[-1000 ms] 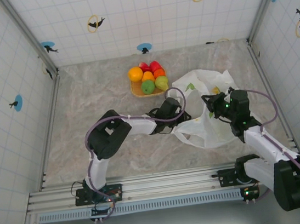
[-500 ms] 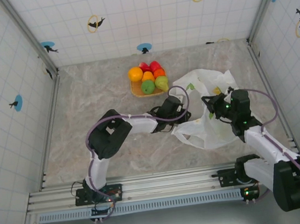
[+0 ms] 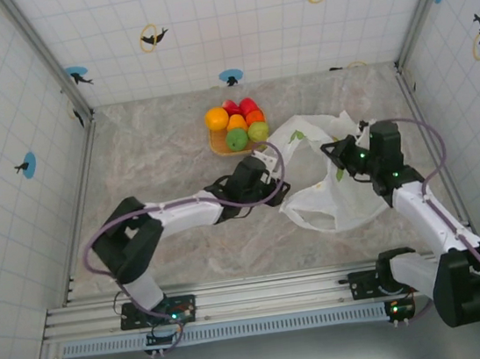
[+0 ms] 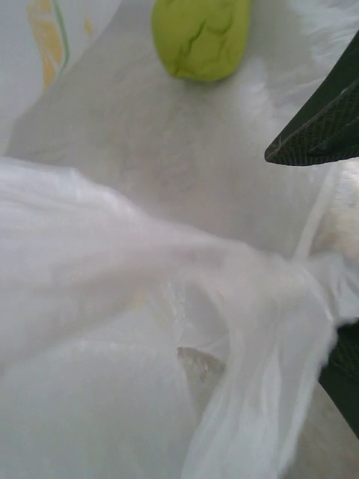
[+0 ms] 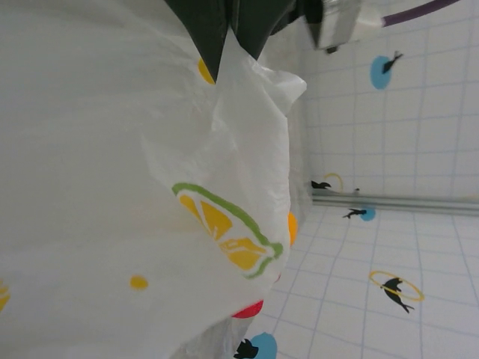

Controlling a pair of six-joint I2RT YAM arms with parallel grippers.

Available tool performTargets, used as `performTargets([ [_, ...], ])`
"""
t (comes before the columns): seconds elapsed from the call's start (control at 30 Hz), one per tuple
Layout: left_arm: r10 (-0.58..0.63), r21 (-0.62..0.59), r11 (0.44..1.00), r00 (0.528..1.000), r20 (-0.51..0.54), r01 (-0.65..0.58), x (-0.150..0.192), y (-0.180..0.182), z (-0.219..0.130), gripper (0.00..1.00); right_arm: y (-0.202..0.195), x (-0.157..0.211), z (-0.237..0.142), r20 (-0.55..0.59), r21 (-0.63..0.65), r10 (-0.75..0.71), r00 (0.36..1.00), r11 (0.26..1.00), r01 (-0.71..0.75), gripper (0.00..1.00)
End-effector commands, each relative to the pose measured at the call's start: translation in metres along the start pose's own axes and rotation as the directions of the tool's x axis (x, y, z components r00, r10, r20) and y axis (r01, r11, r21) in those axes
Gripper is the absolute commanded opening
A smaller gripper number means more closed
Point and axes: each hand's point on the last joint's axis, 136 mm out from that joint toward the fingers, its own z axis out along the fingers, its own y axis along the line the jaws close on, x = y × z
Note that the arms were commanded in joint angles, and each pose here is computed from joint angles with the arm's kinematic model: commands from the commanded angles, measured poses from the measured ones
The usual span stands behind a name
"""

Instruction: Place the fruits into the plastic bag

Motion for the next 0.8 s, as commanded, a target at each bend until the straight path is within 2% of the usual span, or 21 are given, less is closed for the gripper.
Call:
performTargets([
  [0.0, 0.031, 0.079, 0.996, 1.000, -0.007, -0.030, -0.007, 0.002, -0.031, 0.55, -0.021, 0.009, 0.000, -0.076, 0.115, -0.102, 0.992, 0.987, 0.110, 0.00],
  [0.13, 0.051, 0.247, 0.968, 0.999, -0.019, -0.045, -0.025, -0.003, -0.063, 0.61, -0.023, 0.007, 0.004, -0.064, 0.109, -0.094, 0.994, 0.989, 0.100, 0.00],
  [0.23, 0.017, 0.251, 0.968, 0.999, 0.038, -0.026, -0.047, 0.011, -0.081, 0.65, -0.023, 0.007, 0.008, -0.053, 0.088, -0.072, 0.996, 0.993, 0.076, 0.00],
  [0.3, -0.036, 0.178, 0.984, 0.993, 0.115, 0.015, -0.068, 0.036, -0.091, 0.70, -0.024, 0.008, 0.010, -0.049, 0.080, -0.062, 0.997, 0.995, 0.065, 0.00],
  [0.33, -0.095, 0.138, 0.988, 0.984, 0.153, 0.074, -0.078, 0.051, -0.095, 0.72, -0.024, 0.009, 0.011, -0.048, 0.076, -0.059, 0.997, 0.995, 0.062, 0.00],
  [0.4, -0.151, -0.006, 0.988, 0.970, 0.191, 0.155, -0.084, 0.089, -0.092, 0.75, -0.026, 0.010, 0.012, -0.048, 0.073, -0.053, 0.997, 0.996, 0.056, 0.00],
  [0.43, -0.148, -0.077, 0.983, 0.964, 0.221, 0.168, -0.099, 0.102, -0.092, 0.75, -0.026, 0.011, 0.013, -0.048, 0.071, -0.052, 0.997, 0.996, 0.056, 0.00],
  [0.57, -0.135, -0.294, 0.936, 0.970, 0.201, 0.192, -0.107, 0.148, -0.076, 0.81, -0.026, 0.010, 0.014, -0.046, 0.066, -0.049, 0.998, 0.996, 0.052, 0.00],
  [0.77, -0.159, -0.376, 0.905, 0.978, 0.137, 0.200, -0.110, 0.178, -0.041, 0.86, -0.024, 0.008, 0.014, -0.036, 0.060, -0.052, 0.998, 0.997, 0.054, 0.00],
])
